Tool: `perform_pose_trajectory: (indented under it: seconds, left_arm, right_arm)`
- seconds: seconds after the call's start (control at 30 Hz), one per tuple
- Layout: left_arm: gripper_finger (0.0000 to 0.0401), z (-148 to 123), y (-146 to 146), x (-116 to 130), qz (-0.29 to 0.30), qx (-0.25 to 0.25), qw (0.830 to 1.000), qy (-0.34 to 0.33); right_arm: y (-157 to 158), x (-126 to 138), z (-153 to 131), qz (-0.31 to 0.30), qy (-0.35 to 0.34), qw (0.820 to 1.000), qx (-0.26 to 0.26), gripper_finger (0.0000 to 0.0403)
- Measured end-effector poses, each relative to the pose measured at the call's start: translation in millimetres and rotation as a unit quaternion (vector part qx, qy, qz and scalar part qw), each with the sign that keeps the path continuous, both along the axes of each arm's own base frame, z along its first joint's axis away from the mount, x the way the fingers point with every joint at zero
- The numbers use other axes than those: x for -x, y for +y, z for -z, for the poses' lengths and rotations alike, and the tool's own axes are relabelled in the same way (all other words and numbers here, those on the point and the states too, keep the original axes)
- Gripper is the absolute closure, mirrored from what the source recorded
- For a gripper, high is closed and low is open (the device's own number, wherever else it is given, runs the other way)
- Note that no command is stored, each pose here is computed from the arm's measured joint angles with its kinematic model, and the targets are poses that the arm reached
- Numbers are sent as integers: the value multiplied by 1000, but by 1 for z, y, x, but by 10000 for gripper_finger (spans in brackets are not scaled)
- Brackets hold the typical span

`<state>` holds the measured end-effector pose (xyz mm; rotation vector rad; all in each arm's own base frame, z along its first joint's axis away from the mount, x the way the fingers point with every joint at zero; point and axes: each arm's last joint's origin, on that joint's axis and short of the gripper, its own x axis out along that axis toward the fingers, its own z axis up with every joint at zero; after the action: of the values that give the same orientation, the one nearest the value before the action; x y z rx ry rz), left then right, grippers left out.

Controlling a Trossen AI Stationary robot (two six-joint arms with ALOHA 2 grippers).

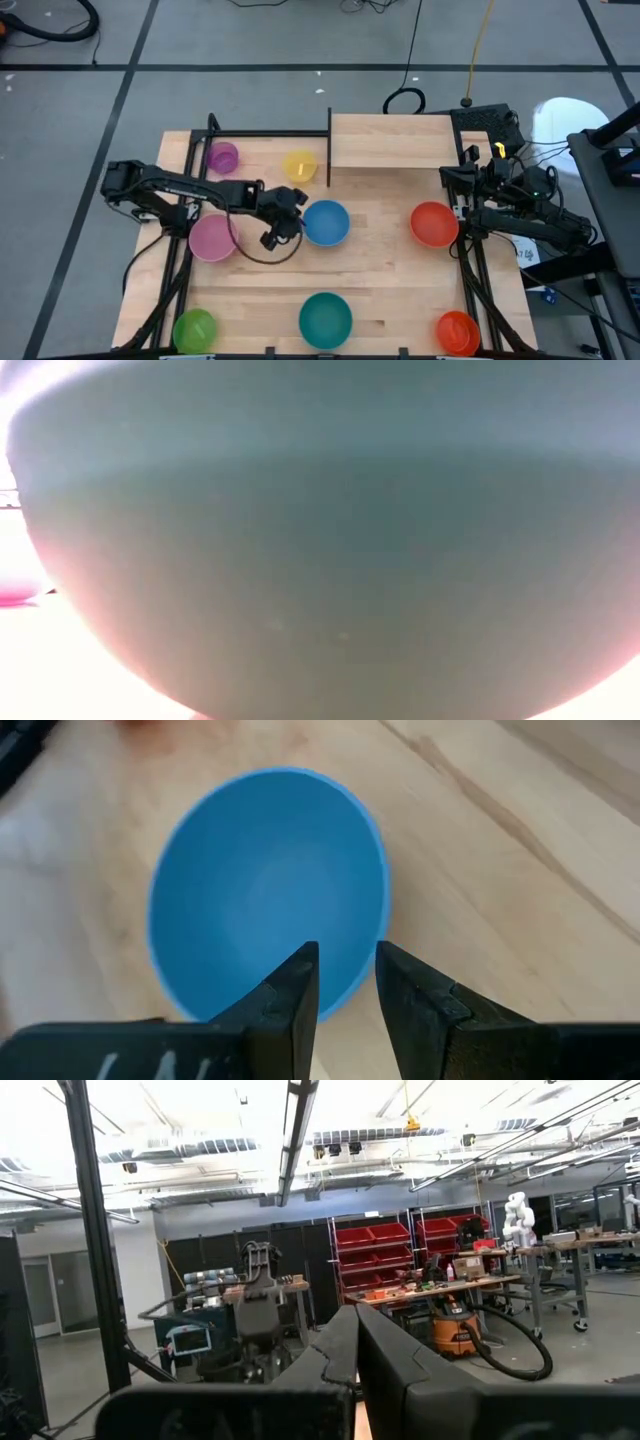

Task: Place and stack bowls onto a shelf
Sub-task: Put the blue bowl onto the shelf

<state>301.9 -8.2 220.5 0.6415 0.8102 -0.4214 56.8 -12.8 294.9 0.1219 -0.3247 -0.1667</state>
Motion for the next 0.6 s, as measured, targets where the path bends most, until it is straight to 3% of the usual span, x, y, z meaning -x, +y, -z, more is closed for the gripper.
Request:
perform_pose_trajectory:
  seconds: [0.2, 0.6]
  left_arm:
    - [293, 13, -10, -6, 37, -19, 999, 14]
    - [293, 31, -13, -14, 40, -27, 998, 34]
  right_arm:
    - [0, 0, 0, 0, 0, 1000, 0, 403]
    - [0, 0, 0, 0, 0, 1000, 0, 403]
